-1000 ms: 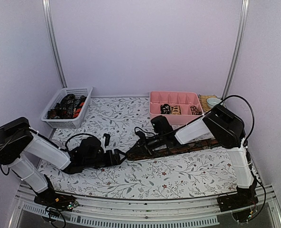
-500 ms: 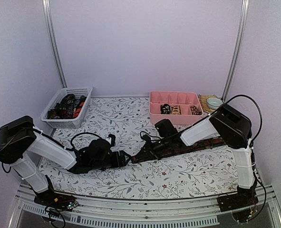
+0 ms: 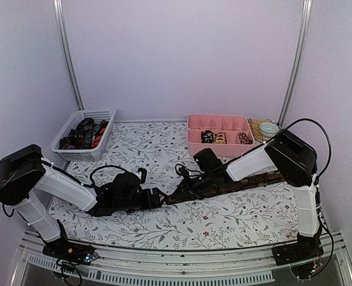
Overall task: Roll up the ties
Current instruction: Roll the tie at the center of the board.
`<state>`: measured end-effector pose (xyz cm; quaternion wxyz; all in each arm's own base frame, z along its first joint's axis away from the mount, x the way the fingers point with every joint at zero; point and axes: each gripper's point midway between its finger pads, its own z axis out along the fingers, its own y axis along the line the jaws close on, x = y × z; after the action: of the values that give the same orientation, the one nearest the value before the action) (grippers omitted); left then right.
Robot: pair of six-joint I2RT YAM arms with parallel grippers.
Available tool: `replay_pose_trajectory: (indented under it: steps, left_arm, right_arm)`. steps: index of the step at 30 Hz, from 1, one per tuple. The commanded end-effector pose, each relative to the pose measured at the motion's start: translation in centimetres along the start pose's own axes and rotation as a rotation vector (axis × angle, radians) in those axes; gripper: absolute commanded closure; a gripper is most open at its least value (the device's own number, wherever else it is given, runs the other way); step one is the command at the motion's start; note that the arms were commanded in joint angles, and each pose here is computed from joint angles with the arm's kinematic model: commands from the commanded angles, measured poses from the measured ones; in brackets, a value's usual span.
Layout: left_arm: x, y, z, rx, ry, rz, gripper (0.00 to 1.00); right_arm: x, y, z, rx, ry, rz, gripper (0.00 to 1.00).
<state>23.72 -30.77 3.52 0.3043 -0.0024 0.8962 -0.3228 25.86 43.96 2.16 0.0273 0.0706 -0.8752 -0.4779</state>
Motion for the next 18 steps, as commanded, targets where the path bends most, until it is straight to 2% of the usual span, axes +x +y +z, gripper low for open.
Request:
replay_pose_trajectory:
  steps: [1,12,18]
  left_arm:
    - [1.3,-1.2,0.7,0.083,0.057,-0.064,0.18]
    - [3.5,-0.6,2.0,0.202,0.139,-0.255,0.31]
    - [4.8,0.0,2.5,0.194,0.198,-0.308,0.32]
  right_arm:
    - [-0.2,0.2,-1.4,0.055,-0.028,-0.03,1.0]
    - [0.6,-2.0,-0.4,0.062,0.007,-0.001,1.0]
    - [0.4,-2.1,-0.5,0.051,0.007,0.004,1.0]
